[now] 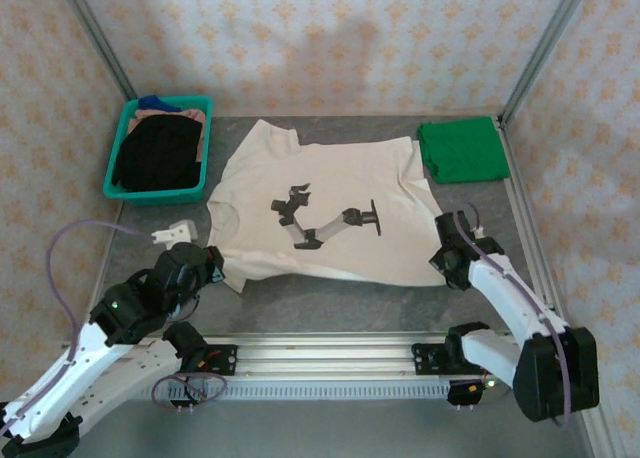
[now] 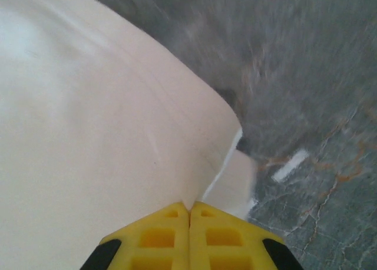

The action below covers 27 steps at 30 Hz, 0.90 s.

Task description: Fold and stack the t-shirts

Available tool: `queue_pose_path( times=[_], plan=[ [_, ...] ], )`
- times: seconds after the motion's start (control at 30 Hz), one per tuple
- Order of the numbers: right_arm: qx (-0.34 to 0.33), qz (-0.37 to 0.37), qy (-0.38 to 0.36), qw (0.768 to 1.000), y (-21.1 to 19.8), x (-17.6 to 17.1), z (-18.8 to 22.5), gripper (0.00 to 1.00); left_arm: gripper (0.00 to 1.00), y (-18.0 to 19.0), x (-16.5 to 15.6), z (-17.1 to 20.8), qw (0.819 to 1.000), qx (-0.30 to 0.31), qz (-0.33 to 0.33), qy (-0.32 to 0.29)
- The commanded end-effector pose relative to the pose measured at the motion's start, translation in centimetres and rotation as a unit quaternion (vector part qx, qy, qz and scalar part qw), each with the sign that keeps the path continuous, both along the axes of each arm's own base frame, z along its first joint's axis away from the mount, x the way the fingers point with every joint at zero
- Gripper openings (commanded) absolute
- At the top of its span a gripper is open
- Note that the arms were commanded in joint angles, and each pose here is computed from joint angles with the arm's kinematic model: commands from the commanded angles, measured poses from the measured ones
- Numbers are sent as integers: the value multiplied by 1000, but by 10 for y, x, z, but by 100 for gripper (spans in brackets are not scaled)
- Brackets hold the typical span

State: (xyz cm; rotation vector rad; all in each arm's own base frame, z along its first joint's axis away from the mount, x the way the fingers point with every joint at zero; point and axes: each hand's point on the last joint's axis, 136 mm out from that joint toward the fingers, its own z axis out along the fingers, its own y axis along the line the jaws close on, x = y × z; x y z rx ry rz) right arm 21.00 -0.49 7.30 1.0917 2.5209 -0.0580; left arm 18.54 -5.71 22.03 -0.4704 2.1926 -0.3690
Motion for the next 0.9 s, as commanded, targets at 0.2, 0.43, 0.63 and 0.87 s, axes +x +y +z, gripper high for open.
queue_pose_path(
  times=[0.2, 0.43, 0.63, 0.87],
  plan=[
    [-3, 79, -24, 997, 14, 45, 54, 0, 0, 10, 54, 46, 983, 174, 22, -50],
    [-37, 132, 25, 990, 21, 108, 50, 0, 0, 9, 123, 15, 987, 155, 15, 27],
    [-40, 163, 68, 983, 32, 153, 22, 3, 0, 8, 163, -18, 985, 152, 6, 78],
    [-83, 166, 113, 976, 18, 174, 5, 5, 0, 9, 194, -39, 981, 157, -3, 116]
  ],
)
